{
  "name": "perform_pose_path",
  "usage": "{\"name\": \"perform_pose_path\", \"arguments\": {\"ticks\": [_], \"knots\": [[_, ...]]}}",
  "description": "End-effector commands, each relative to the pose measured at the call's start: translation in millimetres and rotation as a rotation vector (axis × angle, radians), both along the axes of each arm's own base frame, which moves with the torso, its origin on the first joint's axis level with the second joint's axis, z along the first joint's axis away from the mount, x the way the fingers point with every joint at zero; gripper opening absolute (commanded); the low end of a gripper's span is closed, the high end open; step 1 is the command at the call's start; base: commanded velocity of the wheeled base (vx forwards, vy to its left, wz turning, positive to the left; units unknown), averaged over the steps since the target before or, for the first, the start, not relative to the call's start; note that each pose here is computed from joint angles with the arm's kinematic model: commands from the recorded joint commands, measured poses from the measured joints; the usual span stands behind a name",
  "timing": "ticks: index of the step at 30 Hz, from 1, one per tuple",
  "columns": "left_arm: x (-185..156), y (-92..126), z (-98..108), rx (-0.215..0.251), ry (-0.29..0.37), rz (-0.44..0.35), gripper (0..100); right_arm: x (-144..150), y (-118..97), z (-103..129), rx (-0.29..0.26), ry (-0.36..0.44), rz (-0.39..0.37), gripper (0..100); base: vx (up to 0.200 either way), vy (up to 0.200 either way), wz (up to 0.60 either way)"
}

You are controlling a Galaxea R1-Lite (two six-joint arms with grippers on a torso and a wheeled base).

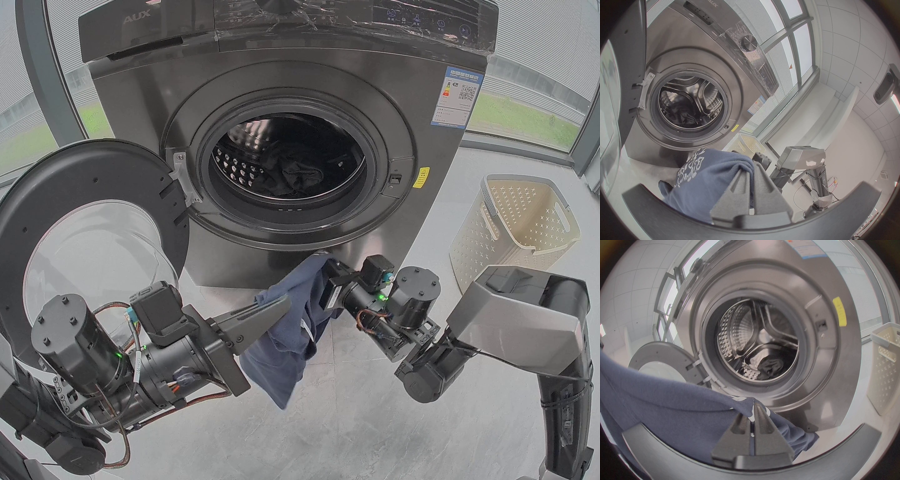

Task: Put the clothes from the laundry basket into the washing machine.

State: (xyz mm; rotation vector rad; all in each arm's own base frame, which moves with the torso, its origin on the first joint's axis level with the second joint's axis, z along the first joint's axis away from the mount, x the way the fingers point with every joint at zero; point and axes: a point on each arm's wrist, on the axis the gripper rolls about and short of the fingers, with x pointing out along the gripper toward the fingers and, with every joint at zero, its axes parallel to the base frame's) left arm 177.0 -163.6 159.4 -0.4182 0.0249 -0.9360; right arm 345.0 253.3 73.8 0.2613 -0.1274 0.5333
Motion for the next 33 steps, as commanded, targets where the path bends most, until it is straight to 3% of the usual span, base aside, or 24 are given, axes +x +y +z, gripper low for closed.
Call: {"name": "perform_pose_path", "arguments": {"ticks": [1,6,9,22,33], "knots": [[5,-1,3,-0.012,-0.010,0.014,0,-3,10,-27,-0.037,0.048,0.026,100,0.000,0.000,0.00],[25,10,15,-0.054,-0.049,0.119,0,-9,4,-29,-0.062,0.071,0.022,100,0.000,0.000,0.00],[34,16,25,-0.085,-0.077,0.176,0,-21,-10,-25,-0.105,0.095,0.014,100,0.000,0.000,0.00],[37,18,27,-0.093,-0.079,0.188,0,-64,-31,-18,-0.171,0.172,0.048,100,0.000,0.000,0.00],[39,18,26,-0.092,-0.076,0.191,0,-96,-11,-27,-0.211,0.206,0.181,100,0.000,0.000,0.00]]}}
